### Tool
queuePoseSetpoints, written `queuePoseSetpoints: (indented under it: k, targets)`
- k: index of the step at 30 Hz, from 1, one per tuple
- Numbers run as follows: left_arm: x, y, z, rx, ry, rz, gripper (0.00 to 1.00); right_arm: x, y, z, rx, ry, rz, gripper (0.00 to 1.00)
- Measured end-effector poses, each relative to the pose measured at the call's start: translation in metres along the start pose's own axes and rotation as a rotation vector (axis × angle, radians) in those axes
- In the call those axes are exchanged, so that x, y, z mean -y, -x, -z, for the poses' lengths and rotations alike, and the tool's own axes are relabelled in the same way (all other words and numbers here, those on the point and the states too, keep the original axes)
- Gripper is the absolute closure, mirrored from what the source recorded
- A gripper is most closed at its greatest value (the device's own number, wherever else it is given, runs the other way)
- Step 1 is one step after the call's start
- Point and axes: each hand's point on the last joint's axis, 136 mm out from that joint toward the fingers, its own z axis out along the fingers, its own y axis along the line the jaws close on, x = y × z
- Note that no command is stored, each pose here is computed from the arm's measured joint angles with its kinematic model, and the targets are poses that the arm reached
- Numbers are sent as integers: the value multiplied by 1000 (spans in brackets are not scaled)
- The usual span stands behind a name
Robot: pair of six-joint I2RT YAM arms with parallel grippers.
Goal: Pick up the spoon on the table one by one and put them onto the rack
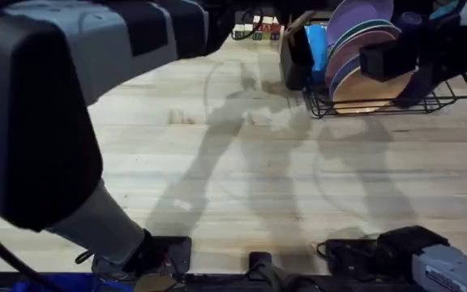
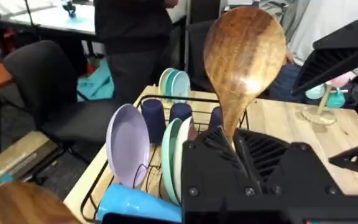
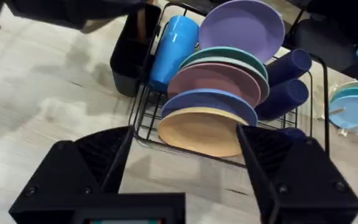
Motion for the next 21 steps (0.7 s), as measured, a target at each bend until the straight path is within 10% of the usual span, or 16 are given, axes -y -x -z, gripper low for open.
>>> queuePoseSetpoints:
  k: [21]
  targets:
    - [2, -6, -24, 38, 28, -20, 957, 0, 0, 0, 0, 0, 3, 6]
